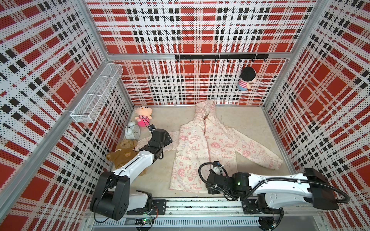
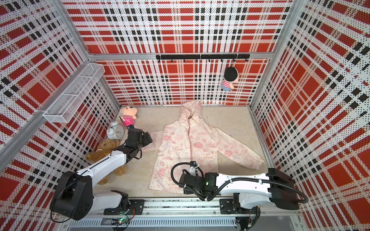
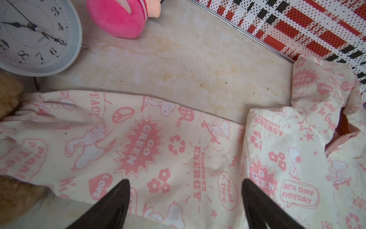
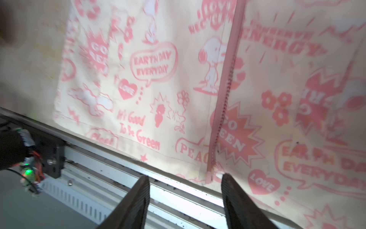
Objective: Unzip the jacket
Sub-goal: Smooth out the jacket at the center of the board.
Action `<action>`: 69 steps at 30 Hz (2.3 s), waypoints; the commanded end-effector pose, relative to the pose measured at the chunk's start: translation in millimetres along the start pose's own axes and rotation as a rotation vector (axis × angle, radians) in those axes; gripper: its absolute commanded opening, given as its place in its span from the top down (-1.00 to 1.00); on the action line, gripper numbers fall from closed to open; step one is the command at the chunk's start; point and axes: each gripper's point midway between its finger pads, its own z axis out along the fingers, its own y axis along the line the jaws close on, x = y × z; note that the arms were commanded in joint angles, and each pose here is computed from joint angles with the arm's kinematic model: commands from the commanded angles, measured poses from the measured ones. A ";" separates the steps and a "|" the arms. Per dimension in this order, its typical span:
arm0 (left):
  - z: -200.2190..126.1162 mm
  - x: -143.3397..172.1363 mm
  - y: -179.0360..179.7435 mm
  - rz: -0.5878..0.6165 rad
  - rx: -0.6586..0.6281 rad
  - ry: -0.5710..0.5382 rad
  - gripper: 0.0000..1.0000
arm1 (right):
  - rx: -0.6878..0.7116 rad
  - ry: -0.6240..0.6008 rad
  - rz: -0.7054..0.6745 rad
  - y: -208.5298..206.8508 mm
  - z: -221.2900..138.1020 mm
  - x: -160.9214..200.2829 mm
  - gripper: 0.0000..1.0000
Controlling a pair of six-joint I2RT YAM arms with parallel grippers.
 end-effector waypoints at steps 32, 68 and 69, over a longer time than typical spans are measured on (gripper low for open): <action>68.1 14.1 -45.0 0.005 0.110 0.106 0.21 | 0.506 -0.233 0.491 -328.9 34.5 -257.6 0.12; 105.9 8.5 -11.8 0.040 -0.060 0.095 -0.43 | 0.616 0.200 0.157 -366.2 78.7 -238.5 0.29; 105.8 8.5 -11.4 0.042 -0.062 0.094 -0.43 | 0.622 0.201 0.153 -367.2 79.0 -239.5 0.42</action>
